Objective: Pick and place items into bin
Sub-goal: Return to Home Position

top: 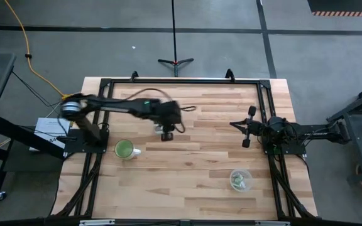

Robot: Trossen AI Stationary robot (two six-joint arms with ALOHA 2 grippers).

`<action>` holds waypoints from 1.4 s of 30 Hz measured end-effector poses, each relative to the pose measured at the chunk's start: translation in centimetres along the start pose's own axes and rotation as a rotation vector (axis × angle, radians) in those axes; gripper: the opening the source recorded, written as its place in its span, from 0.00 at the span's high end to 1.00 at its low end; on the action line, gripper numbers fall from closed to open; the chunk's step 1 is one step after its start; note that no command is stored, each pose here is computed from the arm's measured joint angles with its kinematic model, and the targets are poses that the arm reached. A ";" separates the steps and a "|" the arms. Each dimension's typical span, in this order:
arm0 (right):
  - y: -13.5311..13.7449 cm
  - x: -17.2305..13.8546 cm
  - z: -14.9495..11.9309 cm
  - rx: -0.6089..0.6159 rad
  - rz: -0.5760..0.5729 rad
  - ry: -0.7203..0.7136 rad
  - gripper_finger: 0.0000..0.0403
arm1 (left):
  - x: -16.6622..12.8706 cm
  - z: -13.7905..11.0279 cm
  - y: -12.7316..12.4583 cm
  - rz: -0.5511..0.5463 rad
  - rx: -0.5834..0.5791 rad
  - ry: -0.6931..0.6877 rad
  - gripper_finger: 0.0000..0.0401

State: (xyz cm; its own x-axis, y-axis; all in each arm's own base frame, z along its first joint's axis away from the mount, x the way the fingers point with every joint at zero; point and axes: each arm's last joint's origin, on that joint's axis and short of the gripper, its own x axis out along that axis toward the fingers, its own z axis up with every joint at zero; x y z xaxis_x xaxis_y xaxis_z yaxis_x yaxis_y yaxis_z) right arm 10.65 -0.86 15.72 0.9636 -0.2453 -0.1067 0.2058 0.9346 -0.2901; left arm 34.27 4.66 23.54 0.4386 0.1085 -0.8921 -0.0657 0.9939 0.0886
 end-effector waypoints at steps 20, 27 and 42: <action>0.0 0.1 0.0 0.001 -0.003 0.006 1.00 | -4.4 -20.9 -4.0 0.028 -0.074 -1.068 0.94; 0.0 0.1 0.0 0.060 -0.004 0.004 1.00 | -4.5 -23.1 -3.8 0.083 -0.095 -1.105 0.84; 0.3 0.0 0.3 0.221 0.123 -0.042 1.00 | -5.5 -25.0 -3.6 0.060 -0.087 -1.136 0.92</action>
State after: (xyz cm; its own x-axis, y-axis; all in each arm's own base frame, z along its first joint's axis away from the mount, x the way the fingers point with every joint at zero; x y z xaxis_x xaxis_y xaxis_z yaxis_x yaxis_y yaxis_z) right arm 10.79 -0.51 15.93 0.9890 -0.1197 -0.0874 0.1145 0.9915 -0.0623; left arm 9.70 -0.01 17.02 0.9874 0.1547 0.0329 -0.1561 0.9866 0.0468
